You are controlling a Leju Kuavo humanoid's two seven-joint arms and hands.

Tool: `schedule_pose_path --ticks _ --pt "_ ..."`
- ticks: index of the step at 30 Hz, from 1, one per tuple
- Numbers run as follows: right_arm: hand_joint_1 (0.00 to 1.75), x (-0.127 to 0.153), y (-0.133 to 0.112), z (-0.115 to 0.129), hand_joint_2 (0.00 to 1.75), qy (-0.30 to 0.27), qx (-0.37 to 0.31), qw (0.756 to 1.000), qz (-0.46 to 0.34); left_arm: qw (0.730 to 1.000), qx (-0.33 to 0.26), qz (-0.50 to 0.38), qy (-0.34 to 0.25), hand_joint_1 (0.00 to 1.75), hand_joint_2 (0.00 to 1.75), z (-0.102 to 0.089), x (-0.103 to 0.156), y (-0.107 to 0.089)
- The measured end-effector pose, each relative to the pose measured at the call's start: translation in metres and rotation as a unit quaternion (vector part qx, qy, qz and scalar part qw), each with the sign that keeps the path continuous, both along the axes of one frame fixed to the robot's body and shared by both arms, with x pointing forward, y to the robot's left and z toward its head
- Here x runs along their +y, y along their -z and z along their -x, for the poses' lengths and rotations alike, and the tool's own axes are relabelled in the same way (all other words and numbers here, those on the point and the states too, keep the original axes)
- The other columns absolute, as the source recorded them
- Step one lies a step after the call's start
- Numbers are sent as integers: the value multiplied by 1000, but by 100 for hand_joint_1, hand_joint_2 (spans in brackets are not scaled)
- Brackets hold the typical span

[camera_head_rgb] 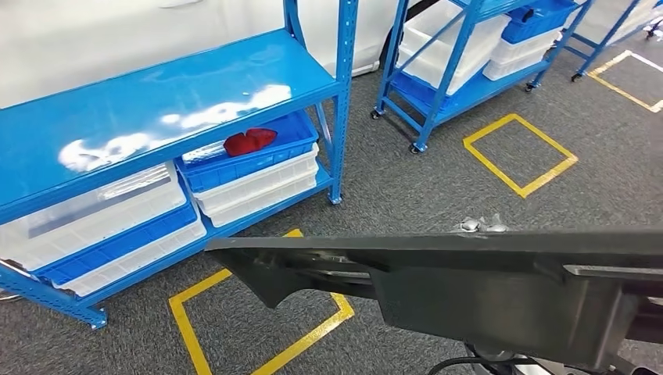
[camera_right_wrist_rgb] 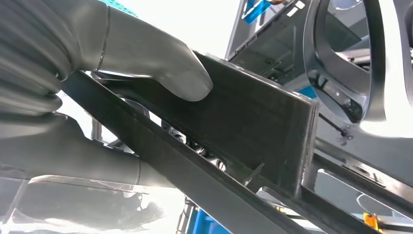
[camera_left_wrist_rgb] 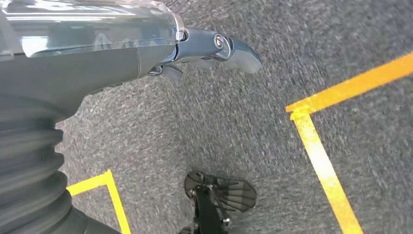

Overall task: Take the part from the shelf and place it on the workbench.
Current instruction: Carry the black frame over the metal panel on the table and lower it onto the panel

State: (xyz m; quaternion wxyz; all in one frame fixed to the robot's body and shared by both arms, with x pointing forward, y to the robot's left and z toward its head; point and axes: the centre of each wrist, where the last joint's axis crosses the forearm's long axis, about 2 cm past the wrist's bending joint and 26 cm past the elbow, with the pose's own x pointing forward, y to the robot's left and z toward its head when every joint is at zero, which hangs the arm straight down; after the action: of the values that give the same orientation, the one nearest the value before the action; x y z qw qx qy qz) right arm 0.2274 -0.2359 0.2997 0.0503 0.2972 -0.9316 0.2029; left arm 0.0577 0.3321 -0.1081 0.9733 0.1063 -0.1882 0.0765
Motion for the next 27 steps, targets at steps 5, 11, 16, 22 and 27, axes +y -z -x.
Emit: schedule_pose_path --ticks 5,11,16,22,27 --pt "175 8 0 -1 175 -9 -4 1000 12 1000 10 4 0 0 175 -2 -6 0" --pt "175 19 2 0 175 -10 -1 1000 14 1000 20 6 0 0 175 -4 -14 0" --pt "175 26 4 -1 175 -19 9 1000 7 999 31 9 0 0 175 1 -15 1" --pt "175 27 5 -3 175 -24 13 1000 4 999 35 12 2 0 175 1 -16 1" --pt "175 28 6 -3 175 -38 16 999 4 999 34 16 2 0 175 -1 -21 1"
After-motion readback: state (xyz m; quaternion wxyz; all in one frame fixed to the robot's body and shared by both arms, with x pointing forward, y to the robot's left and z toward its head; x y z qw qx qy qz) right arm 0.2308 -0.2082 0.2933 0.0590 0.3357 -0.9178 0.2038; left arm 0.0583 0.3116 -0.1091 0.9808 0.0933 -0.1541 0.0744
